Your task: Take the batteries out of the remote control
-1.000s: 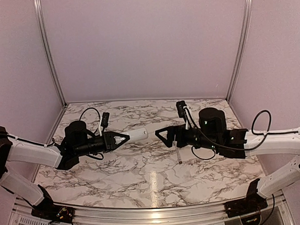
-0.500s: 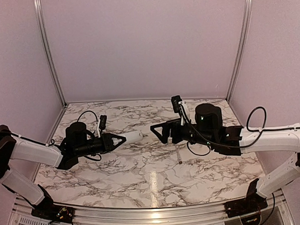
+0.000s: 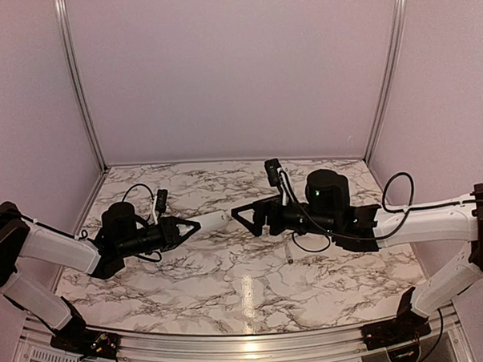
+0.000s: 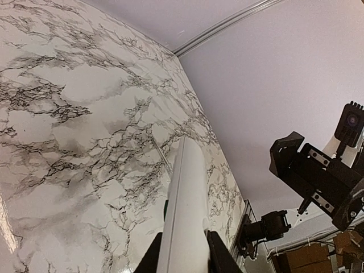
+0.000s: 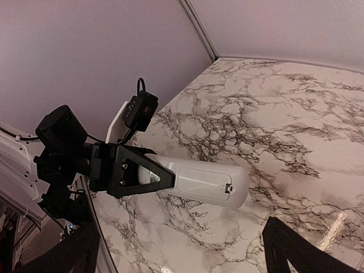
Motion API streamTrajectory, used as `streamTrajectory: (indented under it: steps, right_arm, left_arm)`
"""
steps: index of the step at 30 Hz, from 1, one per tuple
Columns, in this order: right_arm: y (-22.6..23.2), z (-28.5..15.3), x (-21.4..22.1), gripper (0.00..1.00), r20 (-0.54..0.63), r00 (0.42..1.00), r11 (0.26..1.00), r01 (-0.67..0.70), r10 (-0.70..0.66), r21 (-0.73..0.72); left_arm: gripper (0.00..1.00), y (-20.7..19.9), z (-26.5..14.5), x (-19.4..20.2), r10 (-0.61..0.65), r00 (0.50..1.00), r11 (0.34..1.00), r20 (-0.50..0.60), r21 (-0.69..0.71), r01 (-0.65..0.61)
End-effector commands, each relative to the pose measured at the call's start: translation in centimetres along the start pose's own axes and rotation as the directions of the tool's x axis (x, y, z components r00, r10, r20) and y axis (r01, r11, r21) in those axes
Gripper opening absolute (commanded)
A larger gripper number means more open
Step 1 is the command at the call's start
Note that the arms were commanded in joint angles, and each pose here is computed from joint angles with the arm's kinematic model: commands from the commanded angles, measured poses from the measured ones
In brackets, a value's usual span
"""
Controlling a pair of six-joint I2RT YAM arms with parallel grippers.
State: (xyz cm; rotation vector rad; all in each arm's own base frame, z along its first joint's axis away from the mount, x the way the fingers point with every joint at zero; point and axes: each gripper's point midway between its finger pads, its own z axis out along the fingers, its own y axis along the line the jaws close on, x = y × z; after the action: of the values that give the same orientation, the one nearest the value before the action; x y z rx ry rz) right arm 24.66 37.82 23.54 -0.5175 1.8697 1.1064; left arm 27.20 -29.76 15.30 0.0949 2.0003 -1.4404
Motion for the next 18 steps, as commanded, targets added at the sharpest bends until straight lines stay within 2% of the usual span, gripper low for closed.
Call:
streamTrajectory:
  steps: [1,9,18]
  right_arm:
    - [3.2,1.0,0.2,0.98,-0.035,0.997,0.984,-0.069,0.064,-0.162]
    - [4.2,2.4,0.9,0.98,-0.089,0.985,0.966,-0.160,0.145,-0.202]
    - [4.6,4.2,0.8,0.97,-0.087,0.985,0.971,-0.160,0.146,-0.178]
  left_arm:
    - [0.00,-0.9,0.0,-0.3,-0.044,0.999,0.997,0.011,0.063,0.043]
    - [0.00,-0.9,0.1,0.0,-0.075,0.997,0.995,-0.005,0.068,0.076]
    - [0.00,-1.0,0.3,0.3,-0.090,0.996,0.992,-0.025,0.083,0.091]
